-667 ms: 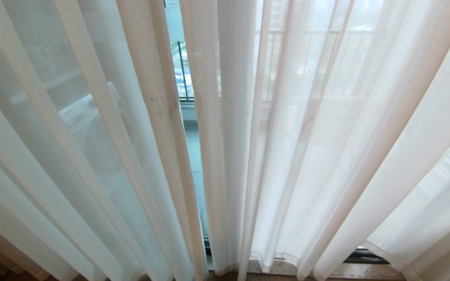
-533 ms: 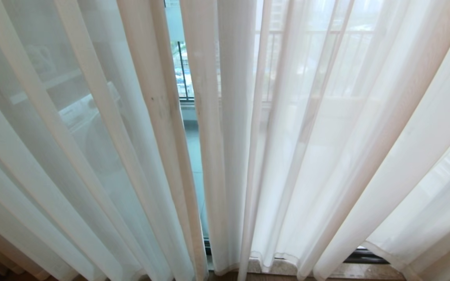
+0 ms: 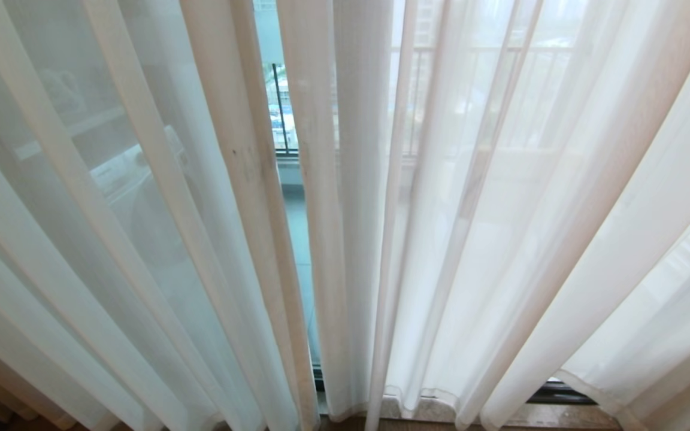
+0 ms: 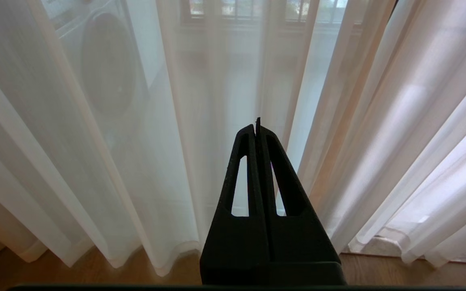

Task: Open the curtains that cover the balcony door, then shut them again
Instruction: Pull the inner curtains open on both sides

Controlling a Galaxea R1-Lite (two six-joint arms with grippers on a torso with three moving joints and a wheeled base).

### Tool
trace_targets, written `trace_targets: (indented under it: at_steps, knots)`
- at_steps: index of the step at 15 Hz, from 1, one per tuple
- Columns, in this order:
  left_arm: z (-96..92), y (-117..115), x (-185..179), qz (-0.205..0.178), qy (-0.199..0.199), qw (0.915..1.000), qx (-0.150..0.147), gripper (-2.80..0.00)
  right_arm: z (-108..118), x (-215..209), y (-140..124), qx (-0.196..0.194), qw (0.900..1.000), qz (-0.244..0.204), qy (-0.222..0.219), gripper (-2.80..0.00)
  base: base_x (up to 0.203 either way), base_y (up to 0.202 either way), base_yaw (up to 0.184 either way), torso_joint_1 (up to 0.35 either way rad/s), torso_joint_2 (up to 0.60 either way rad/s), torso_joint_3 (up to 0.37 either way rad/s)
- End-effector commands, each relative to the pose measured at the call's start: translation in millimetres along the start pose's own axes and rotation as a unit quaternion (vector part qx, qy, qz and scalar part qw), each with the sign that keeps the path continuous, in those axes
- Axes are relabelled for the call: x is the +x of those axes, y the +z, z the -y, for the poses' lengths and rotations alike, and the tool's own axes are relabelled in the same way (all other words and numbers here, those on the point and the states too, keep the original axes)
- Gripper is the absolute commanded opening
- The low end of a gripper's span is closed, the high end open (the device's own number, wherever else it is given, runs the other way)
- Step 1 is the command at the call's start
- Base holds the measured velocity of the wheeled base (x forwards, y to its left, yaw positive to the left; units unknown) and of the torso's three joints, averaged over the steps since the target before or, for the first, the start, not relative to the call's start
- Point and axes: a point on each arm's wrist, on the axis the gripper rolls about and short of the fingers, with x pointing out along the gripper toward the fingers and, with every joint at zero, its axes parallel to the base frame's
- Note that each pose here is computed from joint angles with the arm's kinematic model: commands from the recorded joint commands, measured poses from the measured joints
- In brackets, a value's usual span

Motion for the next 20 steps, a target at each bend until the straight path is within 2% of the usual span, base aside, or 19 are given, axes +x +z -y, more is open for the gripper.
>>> trace_targets:
  at_steps: [1,9,10,13,15,17,19,20]
  knots:
    - [0.0,0.1,0.0,0.001,0.000,1.0000,0.000,-2.80,0.0,0.1,0.1,0.000,1.000,0.000,0.000,-2.80,0.000,0.000,0.000,0.000,0.00,0.000]
    - [0.0,0.0,0.0,0.000,-0.001,1.0000,0.004,-2.80,0.0,0.1,0.1,0.000,1.000,0.000,0.000,-2.80,0.000,0.000,0.000,0.000,0.00,0.000]
    - [0.1,0.3,-0.1,0.001,-0.002,1.0000,0.010,-2.80,0.0,0.1,0.1,0.000,1.000,0.000,0.000,-2.80,0.000,0.000,0.000,0.000,0.00,0.000]
    - [0.7,0.9,-0.2,0.003,-0.015,0.9980,0.062,-2.80,0.0,0.1,0.1,0.000,1.000,0.000,0.000,-2.80,0.000,0.000,0.000,0.000,0.00,0.000]
    - [1.0,6.0,-1.6,0.013,-0.018,0.9977,0.063,-2.80,0.0,0.1,0.1,0.000,1.000,0.000,0.000,-2.80,0.000,0.000,0.000,0.000,0.00,0.000]
    - [2.5,26.4,-7.8,0.027,-0.038,0.9973,0.057,-2.80,0.0,0.1,0.1,0.000,1.000,0.000,0.000,-2.80,0.000,0.000,0.000,0.000,0.00,0.000]
    - [4.7,43.0,-10.0,0.000,-0.078,0.9957,0.049,-2.80,0.0,0.1,0.1,0.000,1.000,0.000,0.000,-2.80,0.000,0.000,0.000,0.000,0.00,0.000]
    - [6.4,49.4,-8.1,-0.013,-0.114,0.9923,0.046,-2.80,0.0,0.1,0.1,0.000,1.000,0.000,0.000,-2.80,0.000,0.000,0.000,0.000,0.00,0.000]
